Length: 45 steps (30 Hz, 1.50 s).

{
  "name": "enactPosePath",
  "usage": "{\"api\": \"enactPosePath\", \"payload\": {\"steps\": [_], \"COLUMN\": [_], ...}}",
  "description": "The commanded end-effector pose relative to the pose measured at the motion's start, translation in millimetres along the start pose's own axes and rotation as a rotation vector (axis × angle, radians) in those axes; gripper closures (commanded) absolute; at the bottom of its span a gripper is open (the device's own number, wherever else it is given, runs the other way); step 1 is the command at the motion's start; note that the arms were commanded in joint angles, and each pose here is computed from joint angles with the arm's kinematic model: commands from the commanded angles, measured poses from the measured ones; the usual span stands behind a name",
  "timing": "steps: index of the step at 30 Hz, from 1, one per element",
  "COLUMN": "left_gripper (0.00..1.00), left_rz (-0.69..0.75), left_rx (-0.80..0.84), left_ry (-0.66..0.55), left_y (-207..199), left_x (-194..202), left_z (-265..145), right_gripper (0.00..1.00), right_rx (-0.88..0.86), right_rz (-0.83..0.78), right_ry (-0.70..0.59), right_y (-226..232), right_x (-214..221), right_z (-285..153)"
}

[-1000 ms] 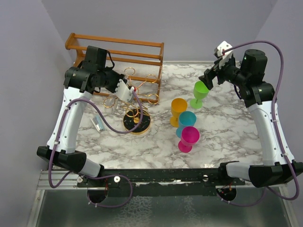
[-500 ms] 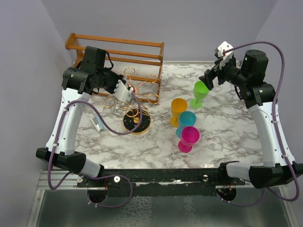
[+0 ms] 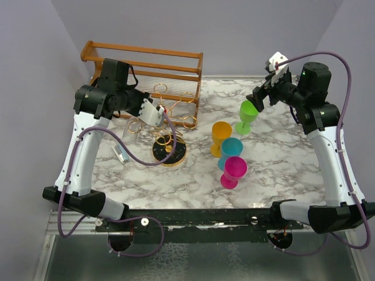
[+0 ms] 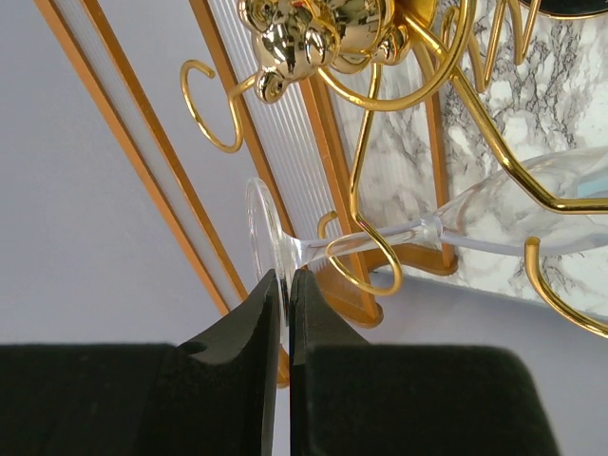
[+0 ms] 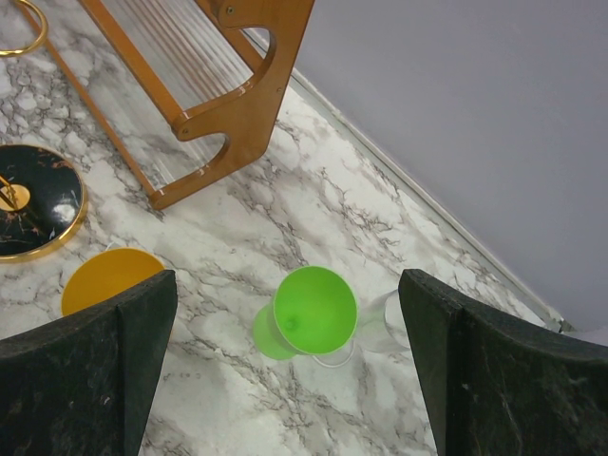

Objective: Place the wine glass upside down on the wine glass rack

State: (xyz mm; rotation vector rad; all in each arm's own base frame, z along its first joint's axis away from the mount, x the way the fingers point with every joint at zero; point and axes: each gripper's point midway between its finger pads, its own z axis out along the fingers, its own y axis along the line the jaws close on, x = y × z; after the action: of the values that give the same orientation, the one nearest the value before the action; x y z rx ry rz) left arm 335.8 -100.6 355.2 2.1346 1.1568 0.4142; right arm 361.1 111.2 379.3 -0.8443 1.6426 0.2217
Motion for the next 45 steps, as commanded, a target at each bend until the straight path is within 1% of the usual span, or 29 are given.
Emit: {"api": "enactPosePath", "payload": {"steps": [1,5,11,13,20,32,36,45], "left_gripper": [1.00,1.00,1.00,0.98,0.93,0.85,0.85,0.83], "left_rz": [-0.032,-0.073,-0.096,-0.098,-0.094,-0.080,-0.068,-0.056], "left_rx": [-0.038,-0.040,-0.018,-0.008,0.024,0.080,0.114,0.133], "left_ry": [0.077,0.121,0.121,0.126,0.153,0.151,0.161,0.184], "left_y": [0,-4,-13,-15,-25,-39,-47,-50], "left_x": [8,17,17,18,21,20,22,26], "left_z": [-15,-13,-9,-9,-11,-8,-5,-8], "right_gripper": [0.01,0.00,0.00,0.00,0.01,0.00,0.00,0.01], "right_rx": [0.027,0.029,0.027,0.027,0.024,0.034,0.037,0.042], "right_rz": [-0.029,-0.029,-0.030,-0.030,-0.029,-0.033,-0.036,-0.037], "right_ry": [-0.025,-0.022,-0.019,-0.018,-0.015,-0.006,-0.005,0.002], "right_y": [-5,-5,-5,-6,-6,-8,-7,-8], "right_x": [-8,-6,-5,-5,-3,0,1,6], "right_z": [-6,-5,-4,-3,-1,0,-1,0]}}
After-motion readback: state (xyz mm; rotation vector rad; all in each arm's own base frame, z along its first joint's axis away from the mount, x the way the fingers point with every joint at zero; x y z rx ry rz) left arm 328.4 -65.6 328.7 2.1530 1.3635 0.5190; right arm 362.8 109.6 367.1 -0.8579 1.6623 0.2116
